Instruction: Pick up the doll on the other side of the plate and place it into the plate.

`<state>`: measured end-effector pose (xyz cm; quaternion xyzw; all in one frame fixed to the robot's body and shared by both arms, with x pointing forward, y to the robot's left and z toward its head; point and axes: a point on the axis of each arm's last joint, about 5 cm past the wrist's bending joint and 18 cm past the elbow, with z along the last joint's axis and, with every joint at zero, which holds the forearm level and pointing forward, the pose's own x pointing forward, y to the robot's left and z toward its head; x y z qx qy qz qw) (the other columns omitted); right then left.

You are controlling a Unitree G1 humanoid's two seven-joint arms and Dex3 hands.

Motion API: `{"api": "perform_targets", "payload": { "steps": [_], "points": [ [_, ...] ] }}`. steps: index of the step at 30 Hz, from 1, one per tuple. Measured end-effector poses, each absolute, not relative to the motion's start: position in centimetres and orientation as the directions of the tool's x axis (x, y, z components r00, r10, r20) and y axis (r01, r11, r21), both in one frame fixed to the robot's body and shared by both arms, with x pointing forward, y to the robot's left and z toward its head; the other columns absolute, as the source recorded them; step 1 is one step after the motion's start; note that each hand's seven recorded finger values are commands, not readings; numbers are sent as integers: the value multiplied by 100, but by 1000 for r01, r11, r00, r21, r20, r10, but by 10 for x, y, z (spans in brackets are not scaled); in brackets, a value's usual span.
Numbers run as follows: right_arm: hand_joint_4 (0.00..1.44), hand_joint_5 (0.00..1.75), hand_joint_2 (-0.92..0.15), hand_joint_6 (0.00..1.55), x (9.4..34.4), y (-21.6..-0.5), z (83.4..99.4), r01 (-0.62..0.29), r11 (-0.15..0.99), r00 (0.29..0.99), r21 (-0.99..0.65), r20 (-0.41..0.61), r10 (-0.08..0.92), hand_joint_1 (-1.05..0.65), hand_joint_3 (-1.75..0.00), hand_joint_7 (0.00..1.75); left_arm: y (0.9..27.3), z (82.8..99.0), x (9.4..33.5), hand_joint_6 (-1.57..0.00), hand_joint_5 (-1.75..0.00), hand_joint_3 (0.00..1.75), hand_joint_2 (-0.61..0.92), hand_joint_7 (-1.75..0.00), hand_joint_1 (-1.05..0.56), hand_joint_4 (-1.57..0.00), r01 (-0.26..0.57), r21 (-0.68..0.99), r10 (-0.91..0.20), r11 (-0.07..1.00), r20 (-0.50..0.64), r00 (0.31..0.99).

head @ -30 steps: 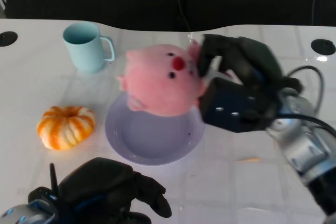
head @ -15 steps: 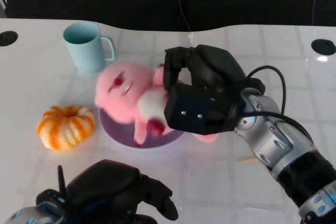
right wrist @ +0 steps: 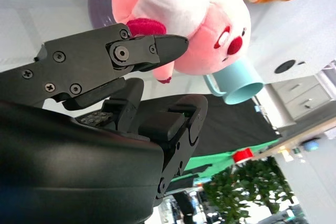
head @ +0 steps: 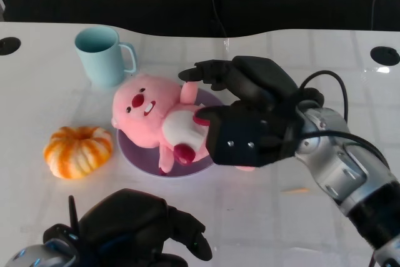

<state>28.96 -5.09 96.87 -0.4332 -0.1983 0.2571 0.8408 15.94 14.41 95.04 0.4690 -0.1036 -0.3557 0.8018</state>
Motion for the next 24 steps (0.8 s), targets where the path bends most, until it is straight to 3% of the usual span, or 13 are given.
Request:
{"api": "perform_targets", "payload": {
  "steps": [9,19,24],
  "points": [
    [51,82,-92,68,269,-96,982,-201,549,790,-811,198,581,-51,-16,6,143,952,161,-92,-122,30,92,-32,-27,-77,468,829,-669,306,-162,725],
    [69,103,-91,89,227,-161,971,-176,636,859,-752,197,472,-29,-9,16,144,951,163,-92,-118,30,92,-31,-27,-77,465,831,-665,305,-164,728],
    [77,108,-90,102,208,-179,962,-184,676,880,-713,188,437,-15,-9,23,144,952,164,-93,-119,30,92,-30,-27,-78,458,835,-665,306,-157,730]
  ]
}}
